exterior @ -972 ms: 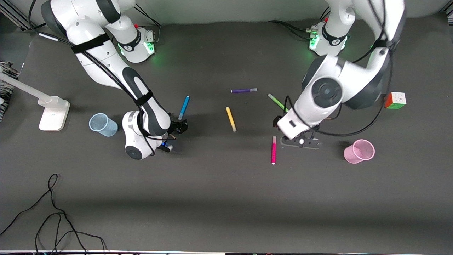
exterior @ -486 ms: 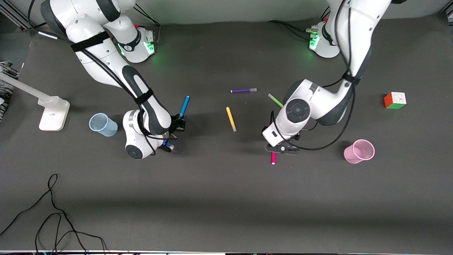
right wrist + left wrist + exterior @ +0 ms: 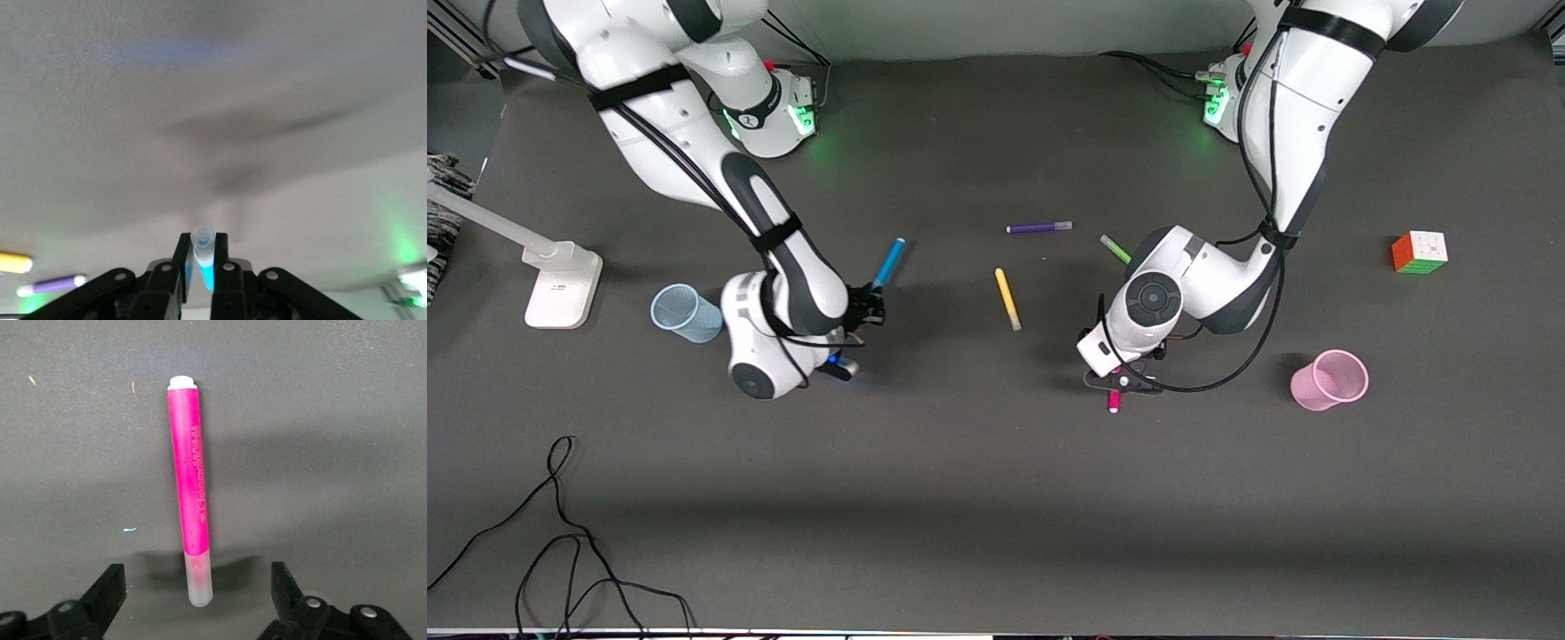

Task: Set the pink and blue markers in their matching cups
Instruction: 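Carry the blue marker into the blue cup with the right gripper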

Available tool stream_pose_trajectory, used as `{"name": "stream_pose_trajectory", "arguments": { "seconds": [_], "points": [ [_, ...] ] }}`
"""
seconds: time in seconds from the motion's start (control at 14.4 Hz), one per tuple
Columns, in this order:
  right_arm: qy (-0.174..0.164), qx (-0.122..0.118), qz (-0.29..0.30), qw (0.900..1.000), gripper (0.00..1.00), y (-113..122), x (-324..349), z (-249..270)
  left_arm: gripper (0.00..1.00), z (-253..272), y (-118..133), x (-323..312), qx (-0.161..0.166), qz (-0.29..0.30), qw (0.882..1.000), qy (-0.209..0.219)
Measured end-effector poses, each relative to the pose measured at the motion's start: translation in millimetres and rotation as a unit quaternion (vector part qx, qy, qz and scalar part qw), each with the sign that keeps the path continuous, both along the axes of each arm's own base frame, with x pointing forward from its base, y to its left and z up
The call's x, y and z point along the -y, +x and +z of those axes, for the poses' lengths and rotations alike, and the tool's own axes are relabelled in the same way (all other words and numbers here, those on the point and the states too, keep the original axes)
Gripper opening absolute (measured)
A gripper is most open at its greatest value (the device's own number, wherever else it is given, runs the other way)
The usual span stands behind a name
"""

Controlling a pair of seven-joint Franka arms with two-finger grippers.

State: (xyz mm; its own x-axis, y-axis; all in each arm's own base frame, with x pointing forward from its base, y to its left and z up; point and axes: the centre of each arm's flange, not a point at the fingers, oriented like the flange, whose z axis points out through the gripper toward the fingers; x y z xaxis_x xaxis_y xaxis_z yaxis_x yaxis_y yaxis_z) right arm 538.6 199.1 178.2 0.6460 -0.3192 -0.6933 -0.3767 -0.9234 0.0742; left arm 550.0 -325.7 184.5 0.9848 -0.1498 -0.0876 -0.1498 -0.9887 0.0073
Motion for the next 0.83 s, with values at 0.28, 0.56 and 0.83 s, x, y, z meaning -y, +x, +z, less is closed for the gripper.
{"name": "stream_pose_trajectory", "arguments": {
  "seconds": [0.28, 0.56, 0.83],
  "points": [
    [-0.082, 0.111, 0.065, 0.988, 0.16, 29.8, 57.9, 111.9, 0.75, 0.3, 0.3, 0.1, 0.001, 0.003, 1.000, 0.000],
    [-0.125, 0.263, 0.131, 0.947, 0.16, 37.6, 95.3, 199.5, 0.48, 0.2, 0.3, 0.1, 0.001, 0.016, 1.000, 0.002],
    [-0.129, 0.397, 0.218, 0.882, 0.16, 3.2, 126.0, 190.2, 0.20, 0.2, 0.3, 0.0, 0.001, 0.021, 1.000, 0.002]
  ]
}}
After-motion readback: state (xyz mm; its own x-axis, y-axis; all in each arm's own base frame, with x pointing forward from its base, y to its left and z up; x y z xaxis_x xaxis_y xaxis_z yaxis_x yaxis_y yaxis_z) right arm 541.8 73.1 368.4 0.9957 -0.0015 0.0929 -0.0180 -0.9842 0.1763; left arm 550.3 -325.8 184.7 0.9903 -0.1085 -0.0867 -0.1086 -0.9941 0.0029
